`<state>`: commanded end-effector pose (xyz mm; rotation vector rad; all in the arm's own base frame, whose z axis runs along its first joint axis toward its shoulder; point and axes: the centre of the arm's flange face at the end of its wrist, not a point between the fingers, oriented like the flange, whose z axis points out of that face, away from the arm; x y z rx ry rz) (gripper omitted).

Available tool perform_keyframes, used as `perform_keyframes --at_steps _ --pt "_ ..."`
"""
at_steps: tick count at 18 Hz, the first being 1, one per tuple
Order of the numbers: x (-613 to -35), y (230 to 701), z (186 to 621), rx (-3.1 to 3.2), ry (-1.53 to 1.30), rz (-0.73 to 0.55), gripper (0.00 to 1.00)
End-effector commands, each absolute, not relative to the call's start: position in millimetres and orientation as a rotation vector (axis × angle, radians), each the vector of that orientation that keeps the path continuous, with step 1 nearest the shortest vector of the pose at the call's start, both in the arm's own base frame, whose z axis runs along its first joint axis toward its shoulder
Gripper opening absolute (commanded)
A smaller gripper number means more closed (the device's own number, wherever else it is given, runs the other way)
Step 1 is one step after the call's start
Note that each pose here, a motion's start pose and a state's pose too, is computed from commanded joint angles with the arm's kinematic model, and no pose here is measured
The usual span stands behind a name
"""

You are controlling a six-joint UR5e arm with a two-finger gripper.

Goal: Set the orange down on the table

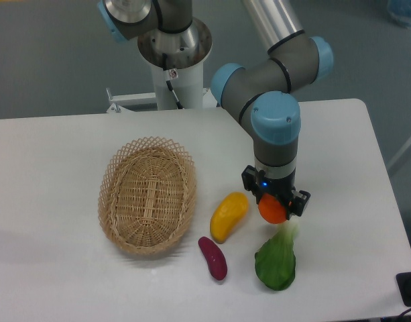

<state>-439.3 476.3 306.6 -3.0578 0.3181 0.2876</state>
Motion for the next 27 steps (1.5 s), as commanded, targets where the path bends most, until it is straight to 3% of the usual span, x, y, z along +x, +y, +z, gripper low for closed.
perform_keyframes --at_steps 15,27 --pt "-439 476 306 -3.068 0.32 0.296 0.4" --pt "-416 462 274 -3.104 0.348 0.211 0.4"
